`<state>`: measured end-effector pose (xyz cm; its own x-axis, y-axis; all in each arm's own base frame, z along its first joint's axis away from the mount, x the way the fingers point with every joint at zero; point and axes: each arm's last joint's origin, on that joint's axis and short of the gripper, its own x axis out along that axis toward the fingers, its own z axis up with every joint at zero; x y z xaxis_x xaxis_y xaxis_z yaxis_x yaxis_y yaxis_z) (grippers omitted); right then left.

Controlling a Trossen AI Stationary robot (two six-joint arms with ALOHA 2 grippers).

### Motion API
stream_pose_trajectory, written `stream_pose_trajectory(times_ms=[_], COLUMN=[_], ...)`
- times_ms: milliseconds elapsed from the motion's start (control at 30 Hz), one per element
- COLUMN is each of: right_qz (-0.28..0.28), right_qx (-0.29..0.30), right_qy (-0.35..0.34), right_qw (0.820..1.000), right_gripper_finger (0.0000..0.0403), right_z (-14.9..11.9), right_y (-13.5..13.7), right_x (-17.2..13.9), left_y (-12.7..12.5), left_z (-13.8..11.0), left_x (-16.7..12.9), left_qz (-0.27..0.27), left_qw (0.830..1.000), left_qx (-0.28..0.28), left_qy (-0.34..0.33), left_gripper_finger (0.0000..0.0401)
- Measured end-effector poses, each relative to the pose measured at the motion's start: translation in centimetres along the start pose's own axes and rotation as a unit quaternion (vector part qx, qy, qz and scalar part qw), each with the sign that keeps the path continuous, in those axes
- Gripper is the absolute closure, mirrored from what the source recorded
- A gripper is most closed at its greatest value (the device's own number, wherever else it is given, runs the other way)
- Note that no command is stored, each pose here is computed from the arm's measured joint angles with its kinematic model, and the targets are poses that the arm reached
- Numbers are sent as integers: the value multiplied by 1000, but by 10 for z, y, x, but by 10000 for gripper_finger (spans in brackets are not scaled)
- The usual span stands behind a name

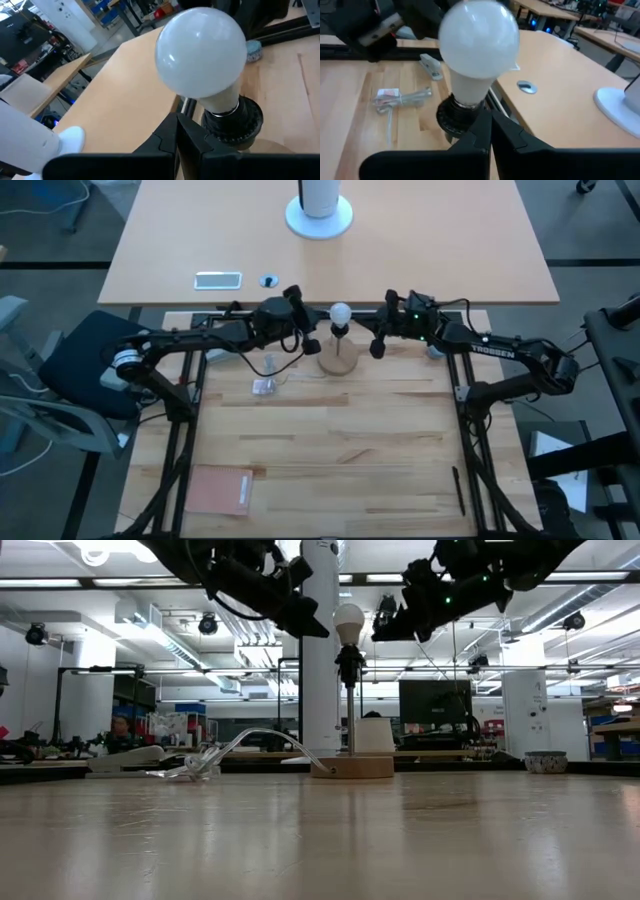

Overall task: Screw lightbulb
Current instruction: Remove the lightbulb from the desk lamp

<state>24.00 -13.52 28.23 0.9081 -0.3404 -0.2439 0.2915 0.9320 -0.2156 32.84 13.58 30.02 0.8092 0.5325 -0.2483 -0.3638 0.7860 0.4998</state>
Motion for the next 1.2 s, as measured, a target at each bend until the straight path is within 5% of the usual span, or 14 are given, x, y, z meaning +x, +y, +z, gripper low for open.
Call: stream_pose_trajectory(times_ms=[667,1200], right_qz=[48,42], right_qx=[42,24], right_qy=[-41,-65], right_qw=[997,997], right_gripper_finger=[177,208], right_z=[-8,-3], right_y=[0,-2], right_x=[42,44], left_y=[-11,-11], left_z=[-6,-3], left_x=[13,14], left_qz=[-68,-67], left_qw=[997,996], left_qx=[-22,-17], left_qy=[-27,-48], left_gripper_finger=[401,401])
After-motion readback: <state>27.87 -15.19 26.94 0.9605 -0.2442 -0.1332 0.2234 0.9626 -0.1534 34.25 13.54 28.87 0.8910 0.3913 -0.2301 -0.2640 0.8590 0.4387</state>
